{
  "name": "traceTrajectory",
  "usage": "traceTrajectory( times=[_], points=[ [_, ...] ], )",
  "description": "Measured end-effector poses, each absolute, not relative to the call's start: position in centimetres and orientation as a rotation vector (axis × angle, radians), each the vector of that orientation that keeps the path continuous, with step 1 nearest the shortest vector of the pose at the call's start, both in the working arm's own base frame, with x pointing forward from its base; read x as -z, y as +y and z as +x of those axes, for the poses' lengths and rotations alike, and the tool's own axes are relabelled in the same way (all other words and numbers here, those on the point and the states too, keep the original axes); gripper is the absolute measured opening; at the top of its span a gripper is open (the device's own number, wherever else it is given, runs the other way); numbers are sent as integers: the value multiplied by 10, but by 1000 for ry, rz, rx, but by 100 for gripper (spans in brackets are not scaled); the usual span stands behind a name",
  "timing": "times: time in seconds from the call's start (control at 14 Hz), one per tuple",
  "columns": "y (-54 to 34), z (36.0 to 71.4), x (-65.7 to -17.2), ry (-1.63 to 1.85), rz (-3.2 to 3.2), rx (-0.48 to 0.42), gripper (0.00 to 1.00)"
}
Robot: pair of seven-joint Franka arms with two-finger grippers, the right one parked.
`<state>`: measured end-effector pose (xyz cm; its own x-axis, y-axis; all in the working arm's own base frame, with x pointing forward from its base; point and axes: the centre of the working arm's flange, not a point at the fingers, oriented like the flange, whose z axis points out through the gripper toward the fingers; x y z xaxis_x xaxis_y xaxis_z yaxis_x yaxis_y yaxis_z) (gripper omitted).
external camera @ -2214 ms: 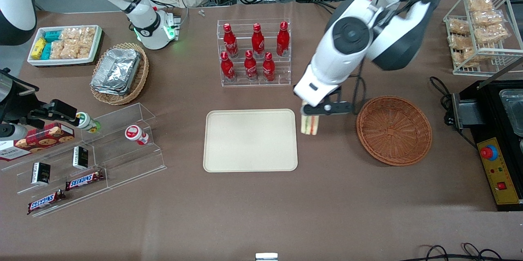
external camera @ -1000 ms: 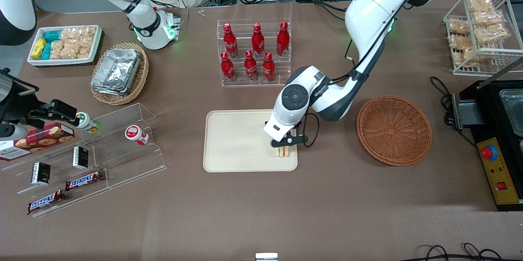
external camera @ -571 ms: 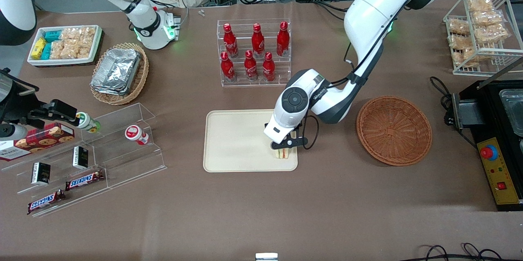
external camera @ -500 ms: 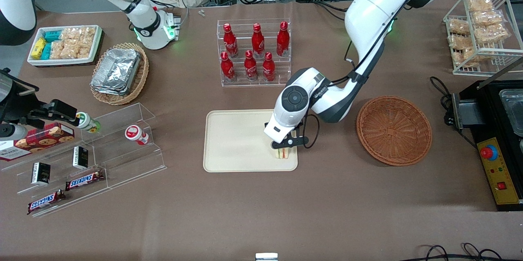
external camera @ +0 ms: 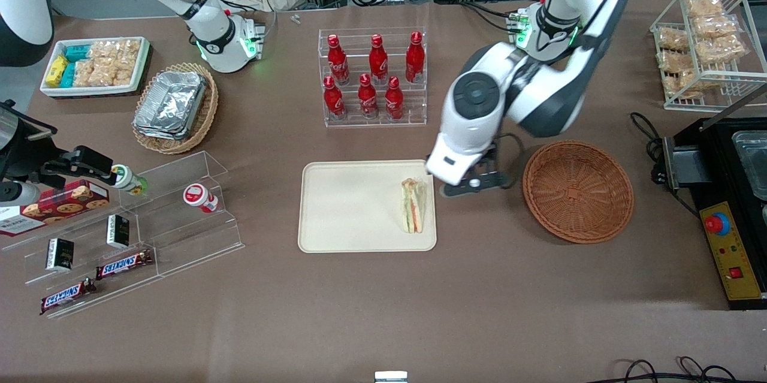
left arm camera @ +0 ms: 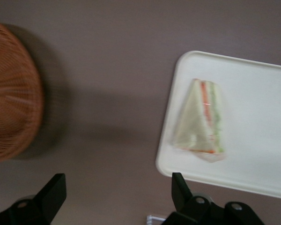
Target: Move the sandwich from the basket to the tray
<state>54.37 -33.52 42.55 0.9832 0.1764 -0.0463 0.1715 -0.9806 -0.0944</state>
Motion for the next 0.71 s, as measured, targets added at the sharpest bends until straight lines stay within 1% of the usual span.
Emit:
traceTrajectory(
  times=[0.29,0.5,0.71],
  points=[
    [-233,560,-475,-193,-3000,-125,100],
    [-172,564,-506,-112,-2998,-153,100],
    [-110,561,-542,-137,-3026,-210,100]
  ],
)
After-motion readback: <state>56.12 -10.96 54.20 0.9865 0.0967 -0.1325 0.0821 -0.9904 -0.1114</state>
